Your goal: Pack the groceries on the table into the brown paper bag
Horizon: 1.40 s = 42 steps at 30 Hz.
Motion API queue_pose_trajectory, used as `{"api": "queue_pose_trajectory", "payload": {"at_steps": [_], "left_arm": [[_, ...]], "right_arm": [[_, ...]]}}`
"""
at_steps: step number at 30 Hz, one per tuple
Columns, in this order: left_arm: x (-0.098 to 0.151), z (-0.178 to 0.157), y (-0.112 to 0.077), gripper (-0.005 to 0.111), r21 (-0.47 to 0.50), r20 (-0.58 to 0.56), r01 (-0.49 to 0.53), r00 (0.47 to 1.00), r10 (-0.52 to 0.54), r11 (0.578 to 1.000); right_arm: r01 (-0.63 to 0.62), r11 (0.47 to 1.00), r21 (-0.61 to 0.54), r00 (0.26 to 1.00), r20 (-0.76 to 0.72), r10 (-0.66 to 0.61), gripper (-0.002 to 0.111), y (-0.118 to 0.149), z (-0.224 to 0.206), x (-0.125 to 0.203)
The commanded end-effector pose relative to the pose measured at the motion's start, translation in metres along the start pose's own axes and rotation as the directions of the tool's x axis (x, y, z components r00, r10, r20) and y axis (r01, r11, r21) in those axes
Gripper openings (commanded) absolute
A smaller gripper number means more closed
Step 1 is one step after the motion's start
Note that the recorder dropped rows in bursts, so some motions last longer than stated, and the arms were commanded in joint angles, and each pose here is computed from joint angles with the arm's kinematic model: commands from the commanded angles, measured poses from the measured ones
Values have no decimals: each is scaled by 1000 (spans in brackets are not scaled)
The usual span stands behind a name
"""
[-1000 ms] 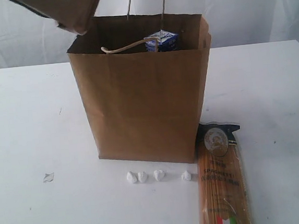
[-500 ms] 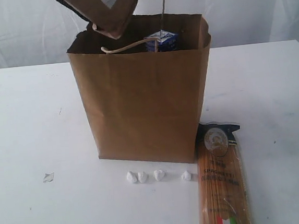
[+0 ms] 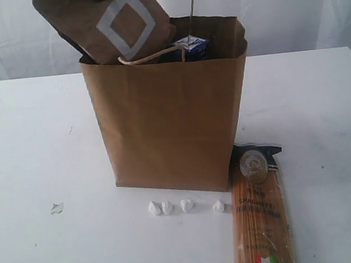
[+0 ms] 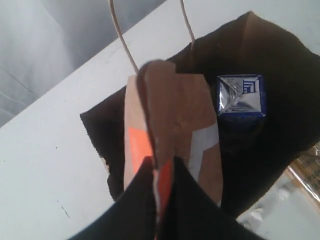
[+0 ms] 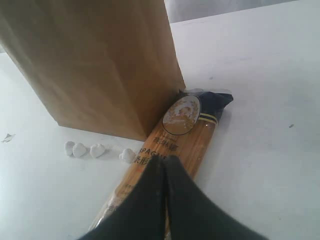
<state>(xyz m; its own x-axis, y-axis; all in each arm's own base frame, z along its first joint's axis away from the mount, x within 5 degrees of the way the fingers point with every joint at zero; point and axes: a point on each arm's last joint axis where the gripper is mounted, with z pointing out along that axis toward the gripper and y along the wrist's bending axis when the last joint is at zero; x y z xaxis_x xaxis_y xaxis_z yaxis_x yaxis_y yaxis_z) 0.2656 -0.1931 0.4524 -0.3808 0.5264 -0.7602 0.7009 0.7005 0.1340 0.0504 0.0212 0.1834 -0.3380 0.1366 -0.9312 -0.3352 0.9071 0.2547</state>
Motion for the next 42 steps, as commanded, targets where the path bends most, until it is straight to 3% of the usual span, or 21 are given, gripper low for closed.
{"api": "queue_pose_trajectory", "payload": {"at_steps": [1,9,11,13,16,18,28,30,33,35,36,37,38,42], "left_arm": [[3,8,-2,0,24,-58,-2,998,3,1000],[5,41,-2,0,42,-98,-8,995,12,999],[7,53,-2,5,45,-116,-6,993,11,999],[8,60,-2,25,47,-124,-5,992,11,999],[7,60,-2,71,43,-111,-5,994,10,999],[7,60,-2,78,43,-111,-2,994,6,999],[-7,16,0,76,1,40,-13,999,13,1000],[-9,-7,1,69,-17,79,-13,997,15,1000],[-7,-33,6,50,-59,110,-18,994,25,998],[-5,-54,9,31,-83,135,-12,991,23,996],[-3,-72,13,14,-108,160,-2,987,19,994],[-2,-82,14,6,-118,176,3,984,17,993],[1,-97,16,0,-137,194,12,981,15,990],[11,-120,23,0,-185,191,54,981,-17,981]], "right_arm": [[3,1000,-1,1000,6,-3,0,0,0,1],[3,1000,-1,1000,6,-3,0,0,0,1],[3,1000,-1,1000,6,-3,0,0,0,1],[3,1000,-1,1000,6,-3,0,0,0,1],[3,1000,-1,1000,6,-3,0,0,0,1],[3,1000,-1,1000,6,-3,0,0,0,1],[3,1000,-1,1000,6,-3,0,0,0,1],[3,1000,-1,1000,6,-3,0,0,0,1],[3,1000,-1,1000,6,-3,0,0,0,1],[3,1000,-1,1000,6,-3,0,0,0,1],[3,1000,-1,1000,6,-3,0,0,0,1],[3,1000,-1,1000,6,-3,0,0,0,1],[3,1000,-1,1000,6,-3,0,0,0,1],[3,1000,-1,1000,6,-3,0,0,0,1]]}}
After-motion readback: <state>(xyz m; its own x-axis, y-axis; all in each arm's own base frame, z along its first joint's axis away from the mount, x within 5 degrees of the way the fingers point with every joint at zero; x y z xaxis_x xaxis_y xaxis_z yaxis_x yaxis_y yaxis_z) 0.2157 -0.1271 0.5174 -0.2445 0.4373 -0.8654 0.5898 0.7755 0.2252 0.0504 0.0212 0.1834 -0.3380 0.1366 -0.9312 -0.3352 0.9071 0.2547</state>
